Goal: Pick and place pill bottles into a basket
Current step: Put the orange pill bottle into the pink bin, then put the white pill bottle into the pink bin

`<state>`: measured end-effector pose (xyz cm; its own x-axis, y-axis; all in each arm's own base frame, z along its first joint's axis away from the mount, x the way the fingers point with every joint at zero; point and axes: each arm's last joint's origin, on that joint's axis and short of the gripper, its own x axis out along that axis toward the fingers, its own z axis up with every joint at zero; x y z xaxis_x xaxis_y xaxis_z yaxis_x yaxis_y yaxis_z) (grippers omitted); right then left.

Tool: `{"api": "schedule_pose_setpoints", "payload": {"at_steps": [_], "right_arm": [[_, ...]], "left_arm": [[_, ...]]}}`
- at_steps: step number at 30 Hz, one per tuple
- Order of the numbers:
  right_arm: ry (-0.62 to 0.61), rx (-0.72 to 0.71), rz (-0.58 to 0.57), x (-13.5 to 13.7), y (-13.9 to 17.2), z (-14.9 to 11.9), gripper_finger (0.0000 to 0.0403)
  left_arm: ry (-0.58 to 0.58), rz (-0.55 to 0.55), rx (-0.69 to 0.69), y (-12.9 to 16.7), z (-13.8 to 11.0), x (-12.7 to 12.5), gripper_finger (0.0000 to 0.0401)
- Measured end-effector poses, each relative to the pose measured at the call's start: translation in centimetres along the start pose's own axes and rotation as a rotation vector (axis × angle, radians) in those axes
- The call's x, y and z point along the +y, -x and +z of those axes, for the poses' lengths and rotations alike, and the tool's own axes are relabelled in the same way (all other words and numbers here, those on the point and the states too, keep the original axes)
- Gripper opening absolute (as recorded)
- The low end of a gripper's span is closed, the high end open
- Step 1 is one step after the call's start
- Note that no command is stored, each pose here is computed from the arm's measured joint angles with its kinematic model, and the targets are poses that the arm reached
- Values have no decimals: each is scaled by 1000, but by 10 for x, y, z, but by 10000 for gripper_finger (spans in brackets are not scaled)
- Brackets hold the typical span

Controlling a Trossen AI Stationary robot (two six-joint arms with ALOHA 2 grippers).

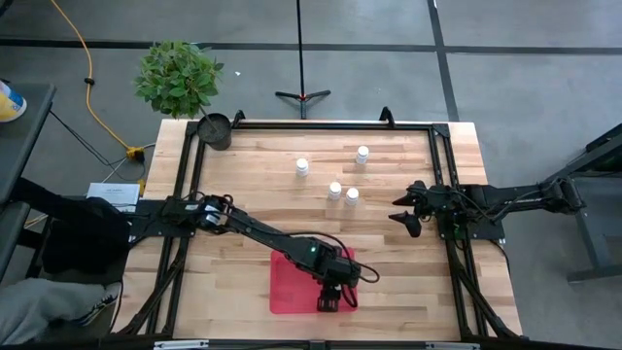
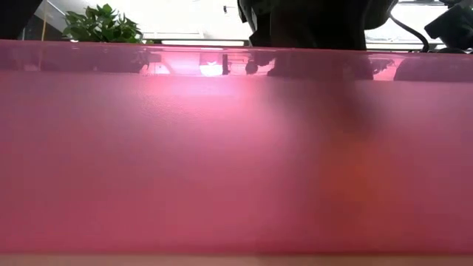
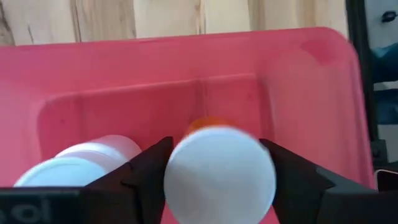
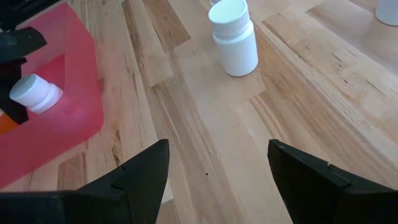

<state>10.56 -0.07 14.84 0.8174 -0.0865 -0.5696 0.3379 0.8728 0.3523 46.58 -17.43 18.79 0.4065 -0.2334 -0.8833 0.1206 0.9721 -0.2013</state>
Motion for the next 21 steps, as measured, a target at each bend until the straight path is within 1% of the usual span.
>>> {"api": "schedule_pose_setpoints", "payload": {"at_steps": [2,5,9,15,18,21], "right_arm": [[0,0,0,0,0,0,263],[0,0,1,0,0,0,263],[0,3,5,0,0,0,263],[0,3,6,0,0,0,263],[0,4,6,0,0,0,263],[0,4,6,0,0,0,263]], "left_arm": [[-3,4,6,3,1,-1,290],[-16,-3,-19,10,7,-3,311],[-31,-3,-29,21,14,-6,328],[-32,-6,-34,31,19,-8,328],[-35,-13,-63,39,24,-11,323],[-52,9,-78,51,30,-12,320]]}}
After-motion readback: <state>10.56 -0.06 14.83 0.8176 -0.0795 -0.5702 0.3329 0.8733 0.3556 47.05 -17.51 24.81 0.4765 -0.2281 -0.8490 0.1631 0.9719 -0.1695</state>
